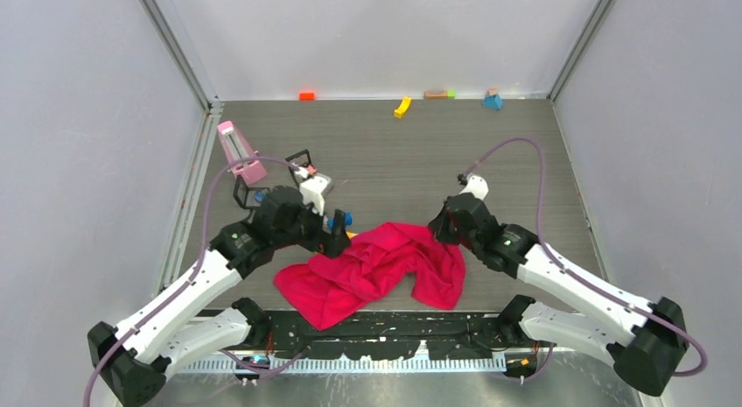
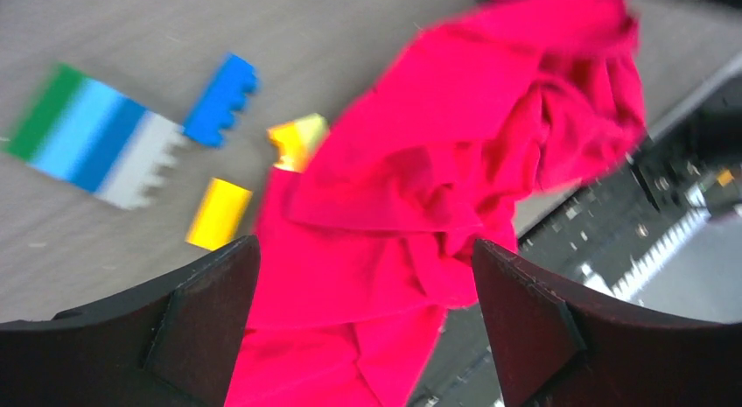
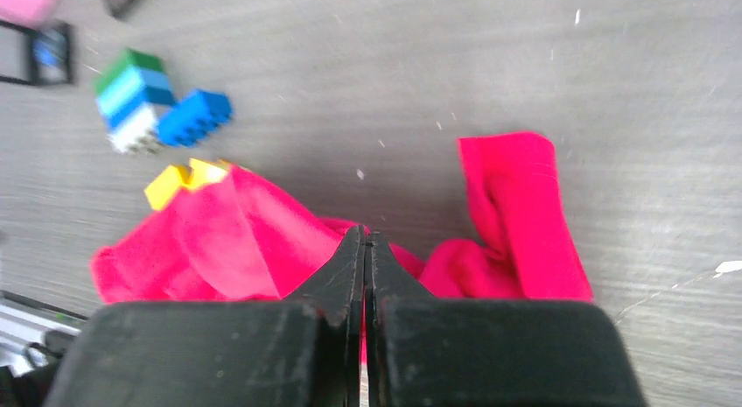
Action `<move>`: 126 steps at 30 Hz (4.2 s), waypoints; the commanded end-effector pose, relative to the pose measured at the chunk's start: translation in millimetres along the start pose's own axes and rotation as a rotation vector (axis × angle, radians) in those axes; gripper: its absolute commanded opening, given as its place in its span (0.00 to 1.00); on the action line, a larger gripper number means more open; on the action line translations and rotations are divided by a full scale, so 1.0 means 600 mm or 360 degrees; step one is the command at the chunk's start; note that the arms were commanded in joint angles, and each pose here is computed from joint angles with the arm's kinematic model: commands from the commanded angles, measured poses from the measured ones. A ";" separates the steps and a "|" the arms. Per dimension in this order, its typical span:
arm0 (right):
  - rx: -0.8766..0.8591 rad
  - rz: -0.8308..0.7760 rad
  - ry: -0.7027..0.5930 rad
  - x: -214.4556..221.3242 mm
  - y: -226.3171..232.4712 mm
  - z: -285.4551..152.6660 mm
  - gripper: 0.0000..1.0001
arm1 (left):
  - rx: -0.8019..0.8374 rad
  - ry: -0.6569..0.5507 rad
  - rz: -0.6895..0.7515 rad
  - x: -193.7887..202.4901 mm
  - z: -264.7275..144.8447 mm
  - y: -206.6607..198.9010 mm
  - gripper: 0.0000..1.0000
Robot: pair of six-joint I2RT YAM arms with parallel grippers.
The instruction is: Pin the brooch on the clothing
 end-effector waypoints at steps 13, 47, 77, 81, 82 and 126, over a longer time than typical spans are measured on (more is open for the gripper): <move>-0.0098 -0.0100 -0.0707 -0.205 0.032 -0.225 0.01 | 0.0102 0.0132 0.0010 0.120 0.079 -0.157 0.96; -0.0034 -0.0046 -0.0743 -0.191 -0.023 -0.254 0.01 | 0.0104 -0.0108 -0.0092 0.058 0.168 -0.280 0.69; 0.0015 -0.0082 -0.0719 -0.191 -0.027 -0.253 0.01 | 0.0166 -0.0009 -0.0353 0.029 0.250 -0.268 0.39; 0.0029 -0.0087 -0.0717 -0.191 -0.028 -0.253 0.01 | 0.0161 -0.0004 -0.0367 0.029 0.256 -0.265 0.40; 0.0033 -0.0085 -0.0716 -0.191 -0.028 -0.253 0.01 | 0.0152 0.0004 -0.0368 0.030 0.258 -0.263 0.42; 0.0123 -0.0120 -0.0637 -0.184 -0.025 -0.235 0.01 | 0.0037 -0.0073 -0.0250 0.014 0.320 -0.228 0.44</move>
Point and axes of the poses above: each gripper's point midway between its finger pads, its own z axis out along the fingers, its own y axis along the line the jaws close on, x = y × z, the point moved 2 cm from there along -z, back along the fingers, and after that the axes turned 10 degrees about z, right-handed, at the moved point
